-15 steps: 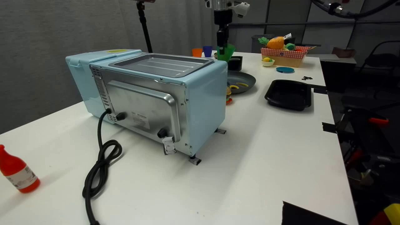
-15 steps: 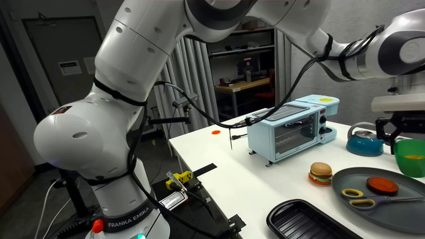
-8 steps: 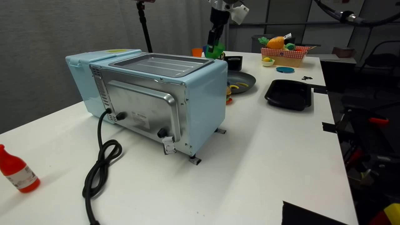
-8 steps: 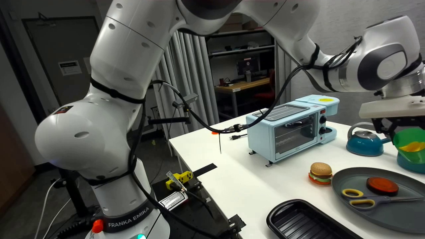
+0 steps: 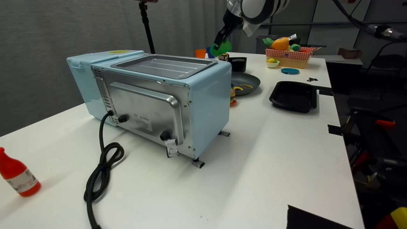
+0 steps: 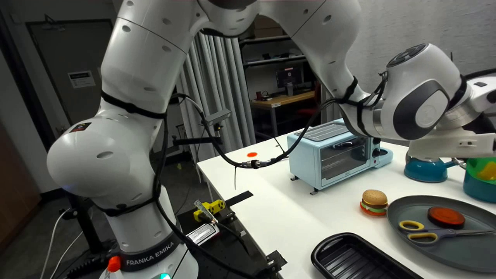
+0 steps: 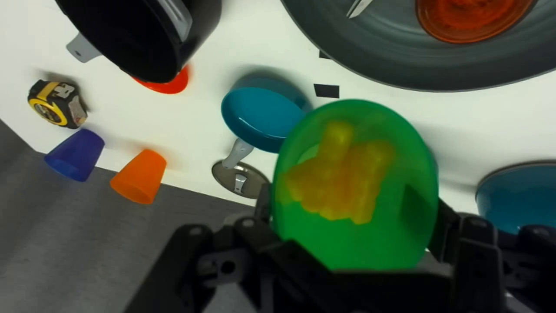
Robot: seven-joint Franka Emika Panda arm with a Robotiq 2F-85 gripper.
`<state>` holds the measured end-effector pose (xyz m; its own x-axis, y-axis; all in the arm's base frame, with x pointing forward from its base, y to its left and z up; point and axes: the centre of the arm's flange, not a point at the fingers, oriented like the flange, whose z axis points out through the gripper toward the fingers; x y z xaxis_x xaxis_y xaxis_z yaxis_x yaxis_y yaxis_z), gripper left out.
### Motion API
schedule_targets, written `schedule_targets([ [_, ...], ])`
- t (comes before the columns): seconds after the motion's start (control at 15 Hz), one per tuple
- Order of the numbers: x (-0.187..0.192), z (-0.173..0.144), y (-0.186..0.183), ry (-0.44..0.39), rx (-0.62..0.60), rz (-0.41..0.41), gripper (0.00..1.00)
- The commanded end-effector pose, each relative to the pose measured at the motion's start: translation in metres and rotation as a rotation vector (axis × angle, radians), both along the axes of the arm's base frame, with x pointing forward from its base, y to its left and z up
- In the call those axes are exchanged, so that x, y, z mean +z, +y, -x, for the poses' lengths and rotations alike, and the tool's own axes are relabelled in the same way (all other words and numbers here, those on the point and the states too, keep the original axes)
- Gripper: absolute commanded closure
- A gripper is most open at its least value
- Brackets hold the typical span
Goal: Pick up the green cup and pour the contents onto the plate
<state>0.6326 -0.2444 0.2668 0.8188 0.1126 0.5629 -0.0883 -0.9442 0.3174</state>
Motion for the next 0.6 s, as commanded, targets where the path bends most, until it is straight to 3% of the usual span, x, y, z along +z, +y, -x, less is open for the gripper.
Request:
schedule_targets([
  [0.0, 0.000, 0.037, 0.016, -0.097, -0.027, 0.057, 0.48],
  [0.53, -0.005, 0.073, 0.035, -0.320, -0.005, 0.157, 0.48],
])
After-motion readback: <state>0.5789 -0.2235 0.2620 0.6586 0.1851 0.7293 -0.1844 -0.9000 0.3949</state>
